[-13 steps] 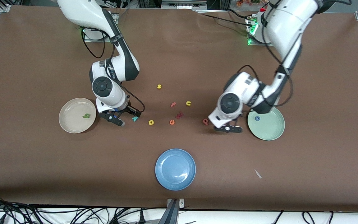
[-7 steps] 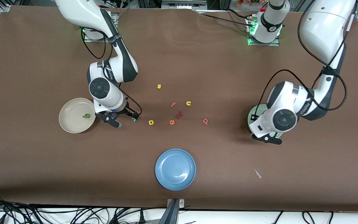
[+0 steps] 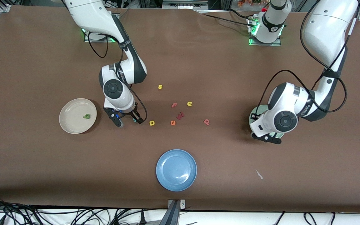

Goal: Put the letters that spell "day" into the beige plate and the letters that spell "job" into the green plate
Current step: 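Drop the cyan j on the green plate with the left gripper, then grasp the pink d with the left gripper while the right gripper grasps the y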

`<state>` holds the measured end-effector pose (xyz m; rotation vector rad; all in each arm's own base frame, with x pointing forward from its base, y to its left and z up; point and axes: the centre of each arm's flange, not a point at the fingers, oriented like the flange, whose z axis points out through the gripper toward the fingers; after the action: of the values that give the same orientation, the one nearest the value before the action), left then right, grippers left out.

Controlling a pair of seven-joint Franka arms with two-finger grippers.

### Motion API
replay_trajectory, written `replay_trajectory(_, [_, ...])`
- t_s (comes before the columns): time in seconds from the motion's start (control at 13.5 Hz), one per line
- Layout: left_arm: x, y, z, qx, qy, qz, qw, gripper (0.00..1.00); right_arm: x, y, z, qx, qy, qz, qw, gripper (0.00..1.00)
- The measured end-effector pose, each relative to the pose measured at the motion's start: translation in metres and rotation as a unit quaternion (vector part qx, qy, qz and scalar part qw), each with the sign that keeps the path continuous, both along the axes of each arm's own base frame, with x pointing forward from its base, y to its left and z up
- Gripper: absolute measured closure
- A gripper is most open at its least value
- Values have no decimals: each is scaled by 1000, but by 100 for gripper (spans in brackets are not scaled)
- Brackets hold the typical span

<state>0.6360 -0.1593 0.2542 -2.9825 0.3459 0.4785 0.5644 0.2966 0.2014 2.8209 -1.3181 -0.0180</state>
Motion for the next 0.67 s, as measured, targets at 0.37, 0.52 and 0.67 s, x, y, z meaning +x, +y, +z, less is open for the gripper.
replay_trajectory(0.37, [-8,-96,14,-16,-32,58,998,0,2,-2,-13,-3,-11,-4,1000,0])
replay_trajectory(0.52, [-6,-128,7,-27,-58,82,995,0,3,-3,-18,-4,-13,-4,1000,0])
replay_trajectory(0.67, [-1,-140,-2,-36,-82,126,988,0,3,-4,-23,-6,-15,-4,1000,0])
